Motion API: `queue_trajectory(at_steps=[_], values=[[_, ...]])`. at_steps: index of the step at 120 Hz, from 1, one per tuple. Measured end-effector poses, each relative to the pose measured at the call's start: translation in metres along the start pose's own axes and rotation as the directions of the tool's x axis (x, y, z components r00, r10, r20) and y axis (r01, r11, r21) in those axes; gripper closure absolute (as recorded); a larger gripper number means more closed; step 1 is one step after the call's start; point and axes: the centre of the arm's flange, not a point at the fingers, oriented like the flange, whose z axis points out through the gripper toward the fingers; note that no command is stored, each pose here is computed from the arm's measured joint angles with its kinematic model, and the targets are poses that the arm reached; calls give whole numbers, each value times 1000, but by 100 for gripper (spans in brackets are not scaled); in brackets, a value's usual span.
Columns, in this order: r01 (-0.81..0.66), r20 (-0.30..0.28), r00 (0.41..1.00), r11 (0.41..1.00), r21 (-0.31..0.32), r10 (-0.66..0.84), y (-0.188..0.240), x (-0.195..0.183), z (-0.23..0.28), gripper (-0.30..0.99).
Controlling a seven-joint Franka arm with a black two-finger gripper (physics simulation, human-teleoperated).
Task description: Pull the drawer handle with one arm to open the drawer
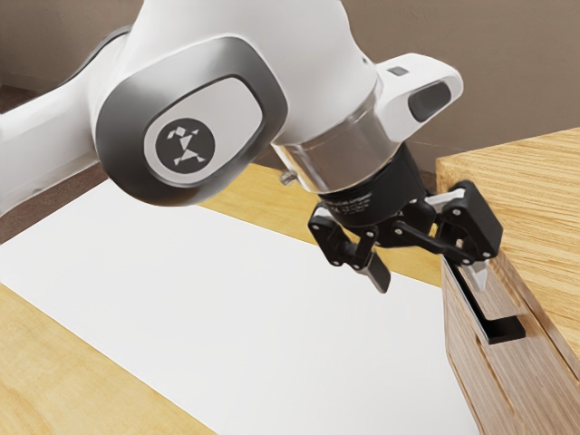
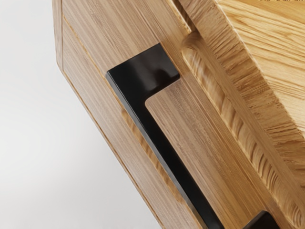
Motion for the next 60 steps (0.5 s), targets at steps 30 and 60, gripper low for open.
queue_trajectory(at_steps=[30, 60], values=[[47, -5, 999, 999, -8, -47, -6, 15, 26, 0], [65, 0, 998, 995, 76, -65, -12, 17, 37, 0]])
